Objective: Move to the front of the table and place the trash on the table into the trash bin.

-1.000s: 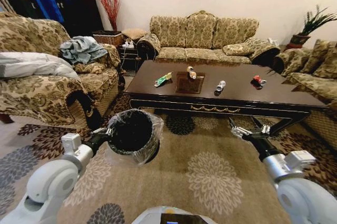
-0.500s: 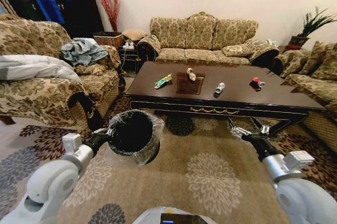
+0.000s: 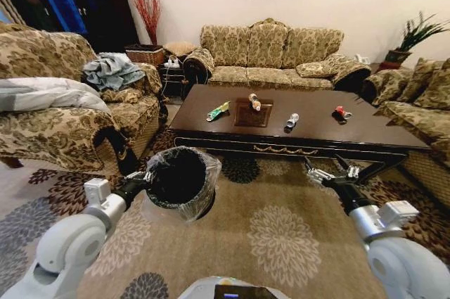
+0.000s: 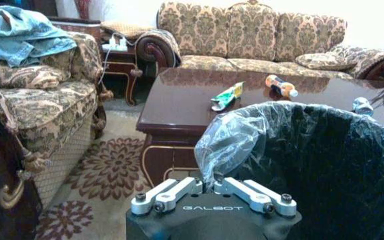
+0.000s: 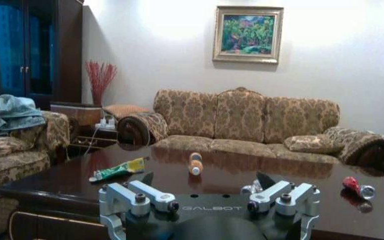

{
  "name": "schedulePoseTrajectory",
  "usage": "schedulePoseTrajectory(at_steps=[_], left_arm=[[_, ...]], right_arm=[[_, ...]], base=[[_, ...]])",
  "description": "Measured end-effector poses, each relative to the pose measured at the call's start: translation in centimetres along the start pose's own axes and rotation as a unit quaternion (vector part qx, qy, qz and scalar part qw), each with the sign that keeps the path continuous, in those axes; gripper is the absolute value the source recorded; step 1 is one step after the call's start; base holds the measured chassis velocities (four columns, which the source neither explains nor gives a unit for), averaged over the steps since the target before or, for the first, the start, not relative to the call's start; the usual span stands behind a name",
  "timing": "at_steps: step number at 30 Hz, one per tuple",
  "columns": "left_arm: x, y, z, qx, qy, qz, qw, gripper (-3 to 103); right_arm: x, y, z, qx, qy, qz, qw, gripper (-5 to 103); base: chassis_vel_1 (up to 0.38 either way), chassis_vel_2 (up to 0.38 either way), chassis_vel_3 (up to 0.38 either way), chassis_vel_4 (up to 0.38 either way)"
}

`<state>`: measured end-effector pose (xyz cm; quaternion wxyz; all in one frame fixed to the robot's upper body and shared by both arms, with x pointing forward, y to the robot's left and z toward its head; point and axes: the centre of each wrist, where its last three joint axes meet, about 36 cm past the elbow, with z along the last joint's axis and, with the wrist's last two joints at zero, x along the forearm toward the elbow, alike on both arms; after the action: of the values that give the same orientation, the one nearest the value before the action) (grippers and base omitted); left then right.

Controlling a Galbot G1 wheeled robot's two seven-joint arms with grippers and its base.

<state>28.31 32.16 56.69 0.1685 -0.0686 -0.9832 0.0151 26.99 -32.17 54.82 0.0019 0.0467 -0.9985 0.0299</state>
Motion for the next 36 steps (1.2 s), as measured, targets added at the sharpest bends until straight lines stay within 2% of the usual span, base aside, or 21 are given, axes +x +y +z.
schedulePoseTrajectory(at_steps=[36], left_arm=[[-0.32, 0.02, 0.21, 0.005, 0.000, -0.001, 1.0000, 3]], right_arm=[[-0.33, -0.42, 0.55, -0.001, 0.002, 0.001, 1.000, 100]], base=[[0.000, 0.000, 0.000, 0.000]])
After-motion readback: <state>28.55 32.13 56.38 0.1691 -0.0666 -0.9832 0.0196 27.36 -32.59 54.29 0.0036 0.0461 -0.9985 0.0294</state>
